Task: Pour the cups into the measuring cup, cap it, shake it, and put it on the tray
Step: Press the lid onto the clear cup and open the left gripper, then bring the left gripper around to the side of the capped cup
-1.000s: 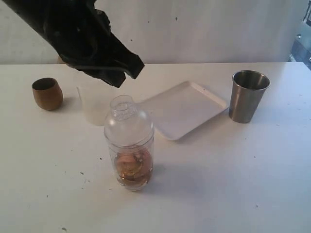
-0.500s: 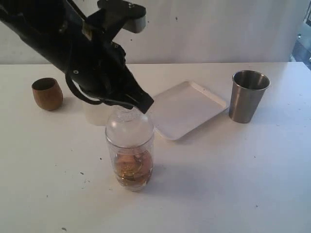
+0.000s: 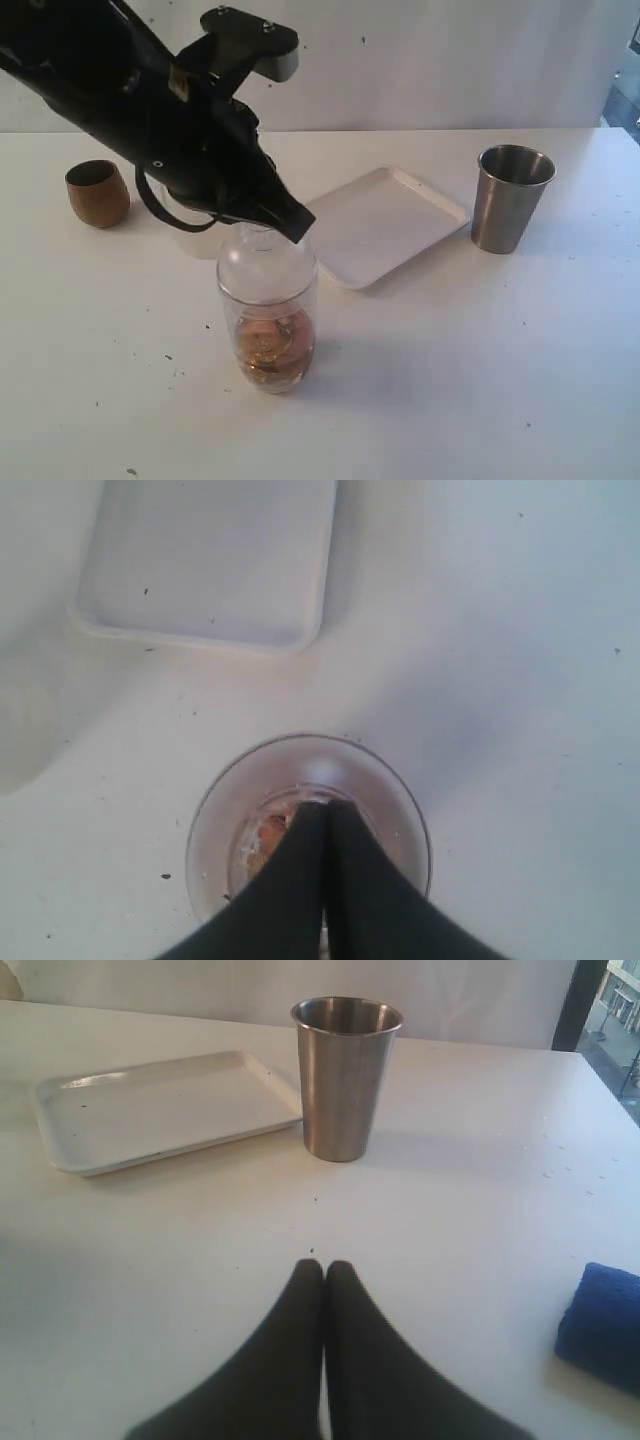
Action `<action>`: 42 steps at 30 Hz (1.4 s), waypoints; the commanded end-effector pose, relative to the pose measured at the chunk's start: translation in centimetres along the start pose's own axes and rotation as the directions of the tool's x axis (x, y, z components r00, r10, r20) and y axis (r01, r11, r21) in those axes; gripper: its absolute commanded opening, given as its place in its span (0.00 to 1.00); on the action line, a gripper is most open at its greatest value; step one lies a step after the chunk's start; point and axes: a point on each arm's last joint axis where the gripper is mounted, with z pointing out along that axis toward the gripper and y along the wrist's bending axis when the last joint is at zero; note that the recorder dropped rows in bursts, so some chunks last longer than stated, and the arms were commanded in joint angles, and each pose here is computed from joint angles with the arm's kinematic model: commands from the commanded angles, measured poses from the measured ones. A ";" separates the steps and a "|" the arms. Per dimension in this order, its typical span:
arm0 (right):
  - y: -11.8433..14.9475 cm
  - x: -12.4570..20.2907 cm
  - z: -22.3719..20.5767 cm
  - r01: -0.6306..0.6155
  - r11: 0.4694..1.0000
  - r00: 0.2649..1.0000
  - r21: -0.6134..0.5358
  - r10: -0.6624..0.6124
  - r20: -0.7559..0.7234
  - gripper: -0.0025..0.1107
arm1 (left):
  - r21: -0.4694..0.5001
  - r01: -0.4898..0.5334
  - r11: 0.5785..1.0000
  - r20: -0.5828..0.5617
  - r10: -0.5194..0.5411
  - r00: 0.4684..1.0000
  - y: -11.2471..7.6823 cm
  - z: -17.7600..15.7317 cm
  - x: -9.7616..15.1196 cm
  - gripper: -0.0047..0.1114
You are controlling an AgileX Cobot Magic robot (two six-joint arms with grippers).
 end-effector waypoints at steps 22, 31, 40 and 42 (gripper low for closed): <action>0.0 0.0 0.0 -0.004 1.000 1.000 0.004 0.004 0.007 0.02 | 0.060 0.109 0.992 0.605 -0.123 0.787 -0.9 -7.5 6.3 0.94; 0.0 0.0 0.0 -0.004 1.000 1.000 0.004 0.004 0.007 0.02 | 0.010 0.217 0.976 0.699 -0.162 0.697 0.0 -1.7 17.2 0.94; 0.0 0.0 0.0 -0.004 1.000 1.000 0.004 0.004 0.007 0.02 | 0.009 0.096 0.995 0.621 -0.081 0.779 -0.8 2.1 20.2 0.94; 0.0 0.0 0.0 -0.004 1.000 1.000 0.004 0.004 0.007 0.02 | 0.010 0.097 0.995 0.611 -0.083 0.788 -0.8 3.2 20.1 0.94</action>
